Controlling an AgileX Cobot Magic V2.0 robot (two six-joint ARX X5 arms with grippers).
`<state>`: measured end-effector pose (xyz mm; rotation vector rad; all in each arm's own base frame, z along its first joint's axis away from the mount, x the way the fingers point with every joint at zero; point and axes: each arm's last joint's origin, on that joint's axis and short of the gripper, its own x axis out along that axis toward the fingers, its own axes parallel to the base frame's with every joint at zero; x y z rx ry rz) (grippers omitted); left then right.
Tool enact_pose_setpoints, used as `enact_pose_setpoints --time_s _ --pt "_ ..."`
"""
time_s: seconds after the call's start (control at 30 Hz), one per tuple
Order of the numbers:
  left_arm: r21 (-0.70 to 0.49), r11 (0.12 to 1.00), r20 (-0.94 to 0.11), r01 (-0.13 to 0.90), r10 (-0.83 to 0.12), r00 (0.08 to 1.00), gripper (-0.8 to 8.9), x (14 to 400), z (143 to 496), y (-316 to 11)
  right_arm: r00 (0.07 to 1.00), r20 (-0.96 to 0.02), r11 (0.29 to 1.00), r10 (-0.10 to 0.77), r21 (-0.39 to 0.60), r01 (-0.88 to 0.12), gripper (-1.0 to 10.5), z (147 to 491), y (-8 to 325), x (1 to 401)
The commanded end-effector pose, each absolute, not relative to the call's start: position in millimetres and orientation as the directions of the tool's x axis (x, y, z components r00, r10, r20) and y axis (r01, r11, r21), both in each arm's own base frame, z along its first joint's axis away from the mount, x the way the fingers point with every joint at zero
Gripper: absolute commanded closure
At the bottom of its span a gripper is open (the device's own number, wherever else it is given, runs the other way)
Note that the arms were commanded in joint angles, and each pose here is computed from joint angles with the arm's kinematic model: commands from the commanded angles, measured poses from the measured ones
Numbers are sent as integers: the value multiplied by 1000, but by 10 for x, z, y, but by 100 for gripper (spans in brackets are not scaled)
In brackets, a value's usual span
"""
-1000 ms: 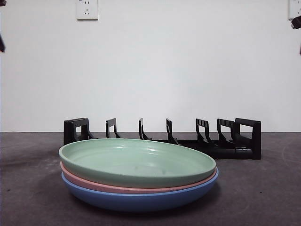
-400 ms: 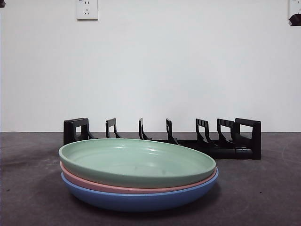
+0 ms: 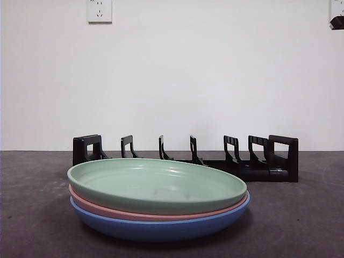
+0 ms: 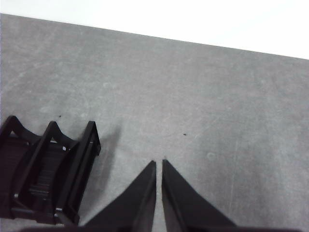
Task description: Place the plate
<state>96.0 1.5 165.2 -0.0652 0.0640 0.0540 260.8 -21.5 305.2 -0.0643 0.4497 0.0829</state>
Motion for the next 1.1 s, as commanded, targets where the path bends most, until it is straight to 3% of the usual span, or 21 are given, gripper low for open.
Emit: enact_pose_setpoints --time_s 0.03,0.2,0.63,0.8,0.9,1.1 --pt "-16 998 -126 -56 53 991 806 963 1544 15 907 -416 996 65 -36 -88 930 3107 -222 2632" --pt "-14 998 -169 -57 53 984 806 966 1505 15 913 -402 996 64 -39 -86 930 3120 -223 2637" --pt "-14 998 -165 -57 53 985 806 967 1509 15 931 -361 995 56 -61 -83 930 3177 -217 2630" --pt "-14 998 -165 -57 53 985 806 967 1509 15 945 -324 988 44 -125 -89 930 3221 -172 2299" --pt "-14 998 -165 -57 53 985 806 967 1509 15 974 -223 984 45 -159 -82 930 2941 -130 1921" --pt "-14 998 -165 -57 53 985 806 967 1509 15 993 -70 983 97 -148 -106 930 2030 9 1134"
